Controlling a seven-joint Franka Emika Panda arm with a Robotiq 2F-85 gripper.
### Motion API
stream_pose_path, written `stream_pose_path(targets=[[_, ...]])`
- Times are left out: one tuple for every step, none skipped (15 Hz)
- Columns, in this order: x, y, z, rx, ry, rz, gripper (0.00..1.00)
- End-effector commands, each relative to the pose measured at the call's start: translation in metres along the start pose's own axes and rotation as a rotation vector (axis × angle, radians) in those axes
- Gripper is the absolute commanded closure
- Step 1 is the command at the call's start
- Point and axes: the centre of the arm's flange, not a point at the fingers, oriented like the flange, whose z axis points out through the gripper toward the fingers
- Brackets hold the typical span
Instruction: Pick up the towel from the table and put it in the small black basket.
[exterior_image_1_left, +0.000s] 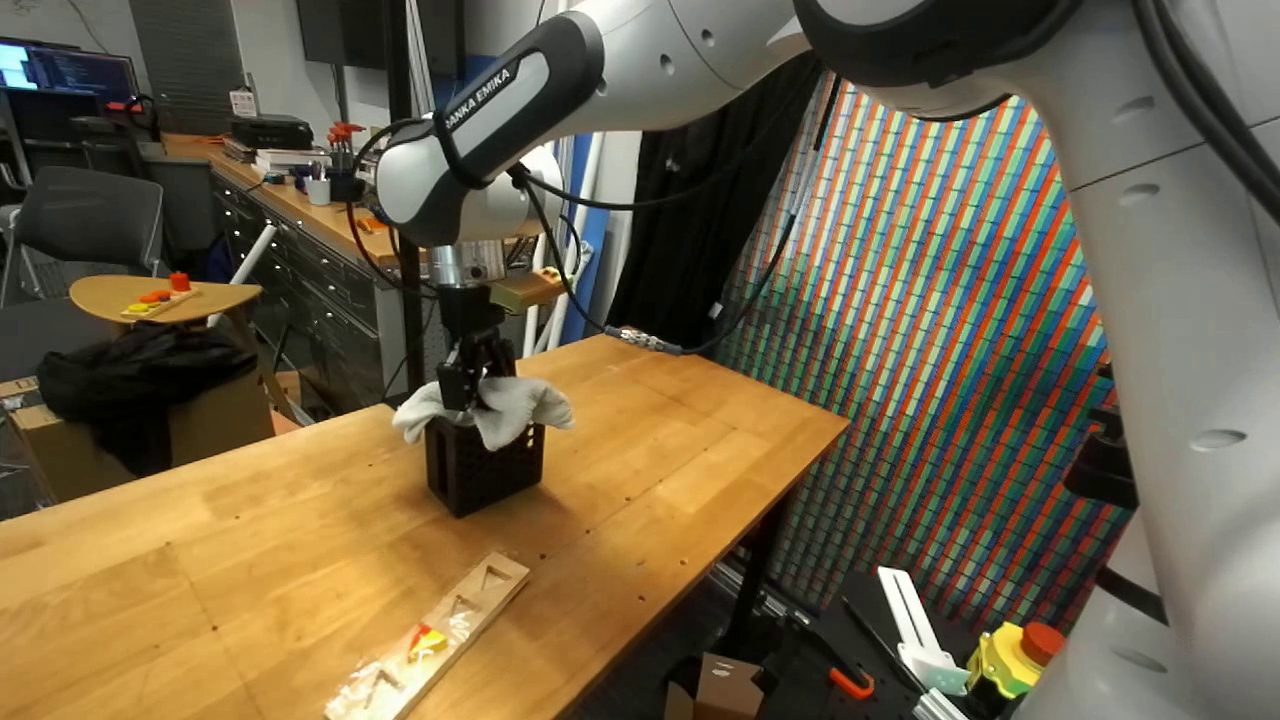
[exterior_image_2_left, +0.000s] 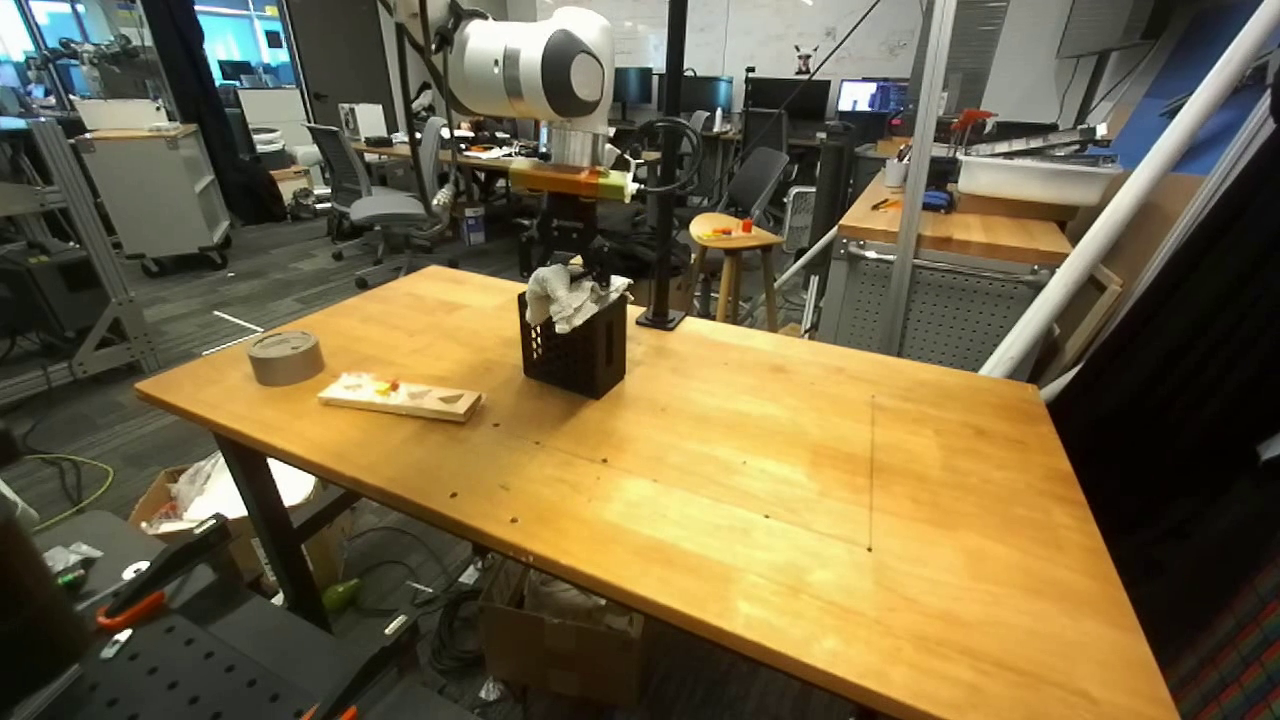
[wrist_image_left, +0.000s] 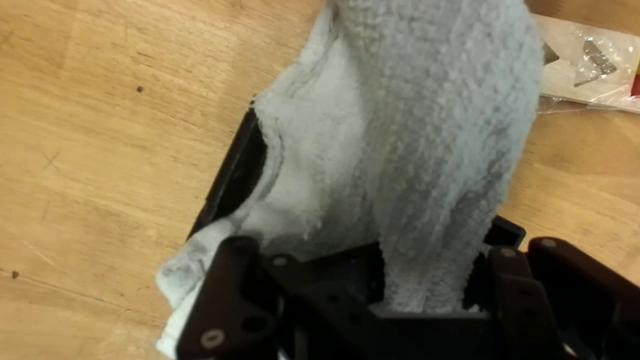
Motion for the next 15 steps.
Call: stream_pose_path(targets=[[0.008,-0.012,-0.019,-0.075,-0.055,0.052,0.98],[0.008,-0.014,-0.020,-0.079,-0.068,0.070,0.98],[0.009,-0.015,-0.017,-0.069,-0.078,0.102,0.98],[0.010,-0.017,-0.016,-0.061,-0.091,0.126,0.98],[0.011,-0.017,-0.012,-0.044,-0.100,0.145,0.98],[0.012,-0.017,-0.008,-0.038,-0.108,0.158,0.98],[0.013,-0.015,-0.003,-0.025,-0.103,0.161,0.98],[0.013,-0.014,0.001,-0.018,-0.095,0.160,0.98],[0.013,-0.012,0.007,-0.010,-0.083,0.154,0.98],[0.013,-0.010,0.011,0.003,-0.067,0.151,0.98],[0.012,-0.008,0.013,0.013,-0.050,0.154,0.98],[0.011,-0.004,0.016,0.025,-0.023,0.154,0.98],[0.012,-0.001,0.019,0.049,0.005,0.160,0.98],[0.012,0.002,0.022,0.069,0.025,0.169,0.98],[0.013,0.004,0.027,0.096,0.048,0.176,0.98]])
